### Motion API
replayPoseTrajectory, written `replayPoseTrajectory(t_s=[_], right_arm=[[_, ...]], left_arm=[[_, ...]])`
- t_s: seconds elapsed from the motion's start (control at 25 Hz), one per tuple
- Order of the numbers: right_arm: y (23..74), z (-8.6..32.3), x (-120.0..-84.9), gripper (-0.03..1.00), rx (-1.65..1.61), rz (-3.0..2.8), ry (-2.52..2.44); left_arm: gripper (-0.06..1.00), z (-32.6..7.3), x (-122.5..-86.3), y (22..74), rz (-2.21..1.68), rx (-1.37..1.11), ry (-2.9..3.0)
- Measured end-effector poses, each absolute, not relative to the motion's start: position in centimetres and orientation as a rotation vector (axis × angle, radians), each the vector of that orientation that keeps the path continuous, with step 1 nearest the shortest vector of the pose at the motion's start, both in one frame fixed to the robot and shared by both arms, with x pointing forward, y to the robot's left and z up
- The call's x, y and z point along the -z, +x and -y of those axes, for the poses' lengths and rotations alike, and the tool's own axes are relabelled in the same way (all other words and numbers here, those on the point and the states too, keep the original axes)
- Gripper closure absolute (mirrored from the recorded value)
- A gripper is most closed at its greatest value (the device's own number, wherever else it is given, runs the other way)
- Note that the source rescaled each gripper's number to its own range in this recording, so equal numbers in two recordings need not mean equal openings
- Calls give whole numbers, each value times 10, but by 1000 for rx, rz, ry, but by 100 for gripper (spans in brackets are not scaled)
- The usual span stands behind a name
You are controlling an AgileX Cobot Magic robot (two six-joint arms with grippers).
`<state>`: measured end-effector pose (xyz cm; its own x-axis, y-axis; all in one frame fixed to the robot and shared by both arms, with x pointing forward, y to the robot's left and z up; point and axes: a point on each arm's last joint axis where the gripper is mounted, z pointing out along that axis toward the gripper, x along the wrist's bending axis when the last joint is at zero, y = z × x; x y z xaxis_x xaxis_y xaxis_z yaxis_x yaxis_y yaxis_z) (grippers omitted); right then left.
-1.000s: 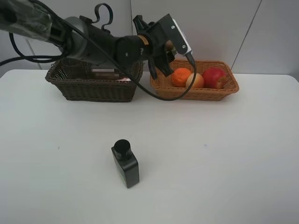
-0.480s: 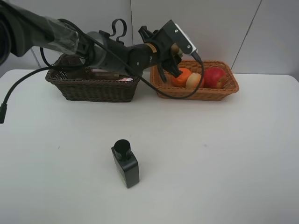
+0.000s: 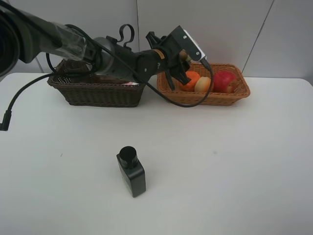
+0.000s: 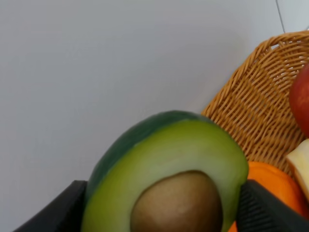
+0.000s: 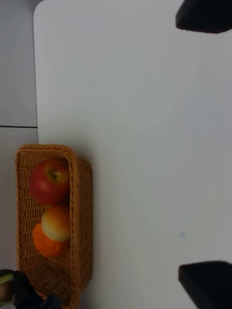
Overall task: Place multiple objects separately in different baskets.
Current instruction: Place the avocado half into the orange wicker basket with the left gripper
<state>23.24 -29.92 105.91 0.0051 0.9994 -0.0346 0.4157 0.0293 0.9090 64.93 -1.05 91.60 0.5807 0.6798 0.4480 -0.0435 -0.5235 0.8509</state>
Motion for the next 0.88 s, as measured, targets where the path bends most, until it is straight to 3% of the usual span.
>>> replayPoseTrajectory(t_s=[0.72, 0.88], right_arm=[[232, 299, -1059, -3, -941, -1522, 1496], [232, 299, -1059, -3, -941, -1522, 1496]], left_arm=[[15, 10, -916, 649, -515, -1010, 1918], [11, 10, -915, 649, -518, -1008, 1918]])
